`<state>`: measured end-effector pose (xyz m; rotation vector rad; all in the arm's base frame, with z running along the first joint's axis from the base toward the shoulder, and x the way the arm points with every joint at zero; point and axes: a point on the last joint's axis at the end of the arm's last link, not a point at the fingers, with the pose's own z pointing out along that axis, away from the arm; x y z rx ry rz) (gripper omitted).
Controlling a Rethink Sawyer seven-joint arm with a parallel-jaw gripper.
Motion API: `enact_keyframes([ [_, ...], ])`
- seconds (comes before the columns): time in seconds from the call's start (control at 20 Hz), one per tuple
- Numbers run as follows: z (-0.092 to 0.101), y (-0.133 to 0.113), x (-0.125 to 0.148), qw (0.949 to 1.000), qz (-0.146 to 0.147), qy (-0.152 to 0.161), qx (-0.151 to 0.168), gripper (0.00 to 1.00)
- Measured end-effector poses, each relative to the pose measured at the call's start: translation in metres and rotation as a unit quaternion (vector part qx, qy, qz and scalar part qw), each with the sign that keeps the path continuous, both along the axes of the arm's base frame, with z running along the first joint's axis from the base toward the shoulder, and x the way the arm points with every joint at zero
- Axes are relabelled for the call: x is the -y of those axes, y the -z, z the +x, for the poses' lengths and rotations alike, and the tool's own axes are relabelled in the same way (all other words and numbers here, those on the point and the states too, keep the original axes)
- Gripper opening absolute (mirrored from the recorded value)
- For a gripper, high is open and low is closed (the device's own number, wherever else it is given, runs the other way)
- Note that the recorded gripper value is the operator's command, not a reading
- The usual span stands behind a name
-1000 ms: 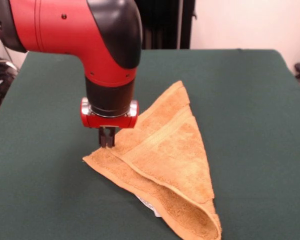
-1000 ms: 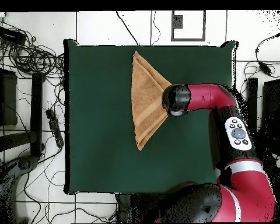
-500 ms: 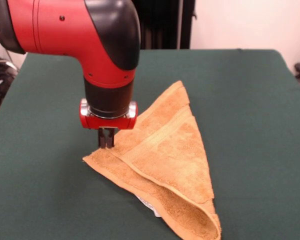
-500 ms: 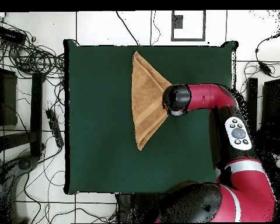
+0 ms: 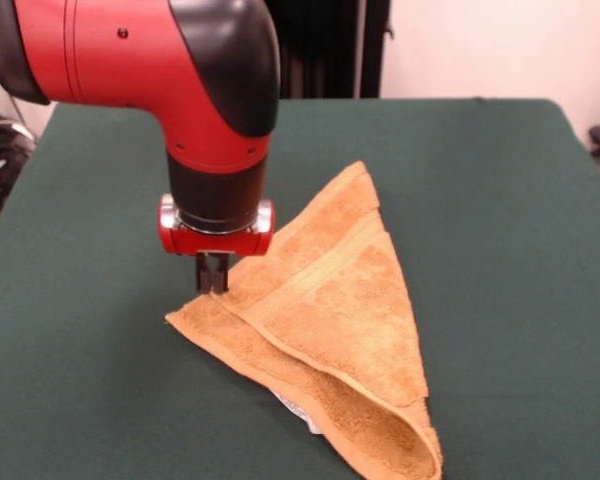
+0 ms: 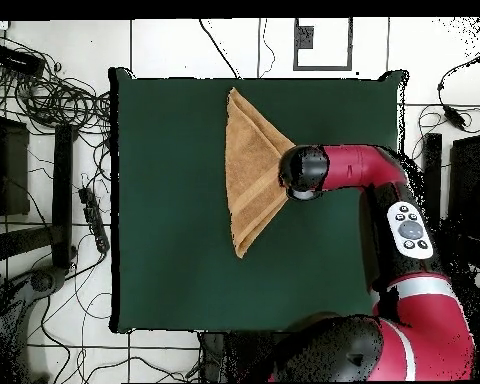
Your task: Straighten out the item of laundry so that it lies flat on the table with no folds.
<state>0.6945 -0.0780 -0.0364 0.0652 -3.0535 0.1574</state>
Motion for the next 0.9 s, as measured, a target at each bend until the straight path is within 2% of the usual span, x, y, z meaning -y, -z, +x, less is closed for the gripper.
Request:
enact_keyframes([
  [0.2, -0.004, -0.011, 0.002, 1.0000, 0.004, 0.006, -0.001, 0.00],
  [0.35, -0.004, -0.030, 0.001, 0.9999, 0.007, 0.010, 0.003, 0.00],
  [0.6, 0.009, -0.068, -0.003, 0.9995, 0.011, 0.019, 0.022, 0.00],
  [0.9, 0.017, -0.085, -0.005, 0.9991, 0.010, 0.021, 0.035, 0.00],
])
